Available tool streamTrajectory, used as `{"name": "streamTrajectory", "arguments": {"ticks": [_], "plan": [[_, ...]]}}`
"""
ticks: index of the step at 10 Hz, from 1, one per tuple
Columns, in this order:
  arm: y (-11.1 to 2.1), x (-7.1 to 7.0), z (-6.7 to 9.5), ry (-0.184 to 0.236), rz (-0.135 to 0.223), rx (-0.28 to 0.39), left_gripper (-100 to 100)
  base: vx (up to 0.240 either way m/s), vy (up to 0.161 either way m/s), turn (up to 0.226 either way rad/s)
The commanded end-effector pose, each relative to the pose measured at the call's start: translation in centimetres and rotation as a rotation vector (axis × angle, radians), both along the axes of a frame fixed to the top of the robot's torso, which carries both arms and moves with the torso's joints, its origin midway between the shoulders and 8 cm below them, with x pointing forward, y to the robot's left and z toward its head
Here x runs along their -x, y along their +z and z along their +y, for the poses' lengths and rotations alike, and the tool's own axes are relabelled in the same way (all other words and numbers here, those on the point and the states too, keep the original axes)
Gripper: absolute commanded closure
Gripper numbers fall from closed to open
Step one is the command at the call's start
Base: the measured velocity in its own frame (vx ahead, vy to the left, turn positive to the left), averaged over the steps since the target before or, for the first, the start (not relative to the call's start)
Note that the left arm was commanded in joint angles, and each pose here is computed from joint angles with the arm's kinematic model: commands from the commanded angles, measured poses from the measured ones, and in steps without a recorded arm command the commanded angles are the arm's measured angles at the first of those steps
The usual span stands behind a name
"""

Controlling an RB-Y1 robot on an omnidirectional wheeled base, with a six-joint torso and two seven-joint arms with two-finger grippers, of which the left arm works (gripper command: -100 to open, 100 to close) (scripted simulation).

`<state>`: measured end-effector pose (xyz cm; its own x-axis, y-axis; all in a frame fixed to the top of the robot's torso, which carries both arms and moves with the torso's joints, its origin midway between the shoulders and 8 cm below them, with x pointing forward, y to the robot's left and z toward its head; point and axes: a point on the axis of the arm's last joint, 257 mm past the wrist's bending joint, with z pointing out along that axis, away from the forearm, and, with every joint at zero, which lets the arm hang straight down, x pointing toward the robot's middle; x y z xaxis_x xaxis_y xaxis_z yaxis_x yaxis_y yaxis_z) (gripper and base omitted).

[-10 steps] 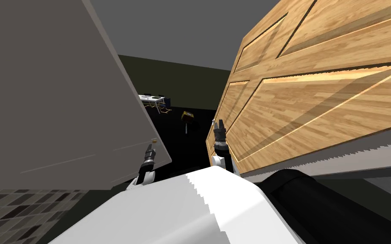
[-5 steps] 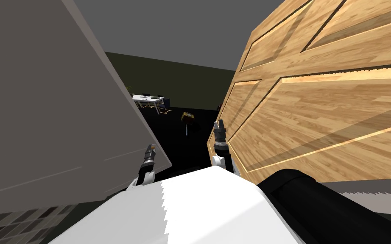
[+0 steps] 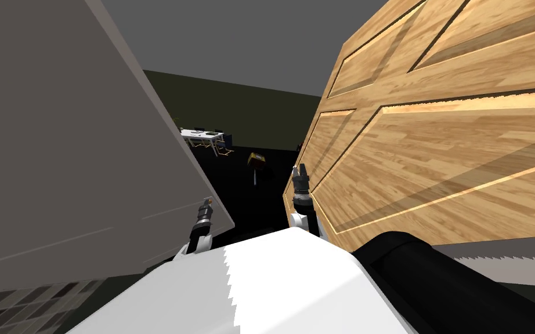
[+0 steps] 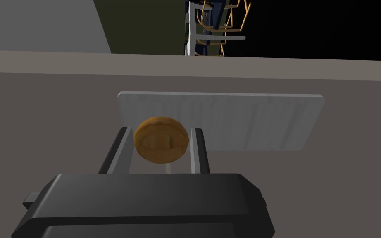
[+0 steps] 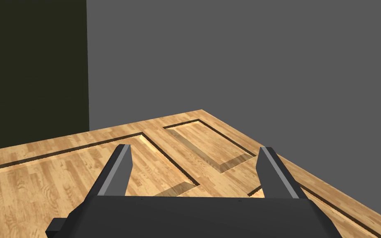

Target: Push the door open

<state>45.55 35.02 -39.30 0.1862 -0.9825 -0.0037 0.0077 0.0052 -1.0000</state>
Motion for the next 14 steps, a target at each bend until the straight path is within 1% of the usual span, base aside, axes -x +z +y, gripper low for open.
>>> {"name": "streamTrajectory", "arguments": {"ticks": [1, 2, 4, 5, 6, 8, 9, 10, 12, 13, 14], "plan": [[0.2, -0.1, 0.1, 0.001, -0.005, 0.000, 100, 0.000, 0.000, 0.000], [0.1, 0.4, 1.5, 0.036, -0.002, -0.004, 100, 0.093, -0.015, -0.076], [0.2, 0.9, 2.8, 0.071, -0.004, -0.007, 100, 0.175, 0.007, -0.044], [0.2, 0.9, 2.8, 0.071, -0.004, -0.007, 100, 0.118, -0.007, -0.011], [0.4, 1.5, 4.5, 0.115, -0.006, -0.011, 100, 0.159, 0.010, -0.070], [0.4, 1.5, 4.5, 0.115, -0.006, -0.011, 100, 0.128, 0.021, -0.018], [0.5, 2.3, 6.3, 0.165, -0.008, -0.014, 100, 0.153, 0.002, -0.082], [0.5, 2.3, 6.3, 0.165, -0.008, -0.014, 100, 0.141, 0.004, -0.045], [0.6, 3.2, 8.3, 0.220, -0.010, -0.017, 100, 0.144, 0.010, -0.055], [0.7, 3.5, 8.8, 0.235, -0.011, -0.017, 100, 0.175, 0.011, -0.036], [0.7, 4.0, 9.8, 0.265, -0.011, -0.018, 100, 0.171, 0.023, -0.050]]}}
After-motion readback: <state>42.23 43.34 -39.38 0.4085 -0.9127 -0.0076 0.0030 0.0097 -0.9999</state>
